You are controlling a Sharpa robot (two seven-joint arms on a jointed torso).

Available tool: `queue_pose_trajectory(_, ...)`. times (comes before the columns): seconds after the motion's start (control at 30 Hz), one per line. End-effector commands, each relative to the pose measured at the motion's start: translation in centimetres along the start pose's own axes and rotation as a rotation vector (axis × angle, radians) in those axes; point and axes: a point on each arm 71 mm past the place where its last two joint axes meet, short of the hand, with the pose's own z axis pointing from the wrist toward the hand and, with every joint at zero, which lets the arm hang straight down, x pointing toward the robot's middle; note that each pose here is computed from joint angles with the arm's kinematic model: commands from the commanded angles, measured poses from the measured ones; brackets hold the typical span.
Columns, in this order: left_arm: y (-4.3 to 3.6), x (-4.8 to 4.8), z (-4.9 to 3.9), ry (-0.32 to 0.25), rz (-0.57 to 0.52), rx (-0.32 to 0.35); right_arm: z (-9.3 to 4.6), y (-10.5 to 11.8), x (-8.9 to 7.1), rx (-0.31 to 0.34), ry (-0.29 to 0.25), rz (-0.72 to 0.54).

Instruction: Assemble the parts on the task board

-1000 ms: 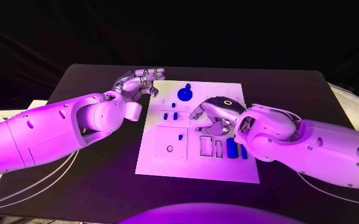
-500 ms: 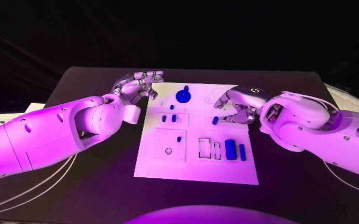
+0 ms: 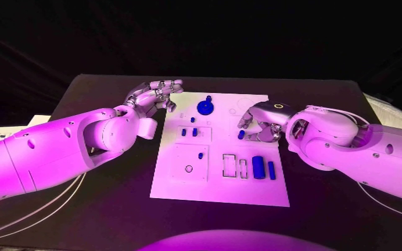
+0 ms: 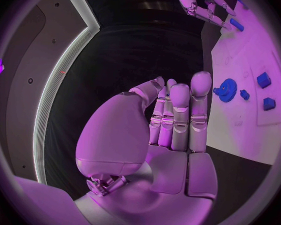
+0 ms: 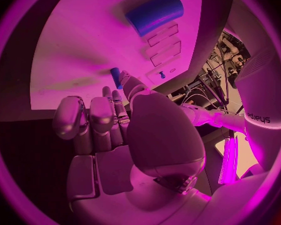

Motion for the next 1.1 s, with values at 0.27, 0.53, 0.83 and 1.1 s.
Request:
queue_pose_trajectory(0.27,-0.04,0.22,-0.01,0.023,-0.003,0.004,0.6,0.4,0.8,-0.012,0.044,-0.022)
queue_pose_trajectory(0.53,-0.04,0.20,-0.02,0.023,-0.003,0.004,0.8,0.4,0.7,-0.008,0.016,-0.014)
queue_pose_trajectory(0.83,-0.02,0.21,0.00,0.025,-0.003,0.002,0.6,0.3,-0.3,0.005,-0.122,0.005)
queue_pose_trajectory(1.1,-0.03,0.04,0.01,0.021,-0.002,0.001,-1.0,0.9,-1.2,-0.004,-0.154,0.089)
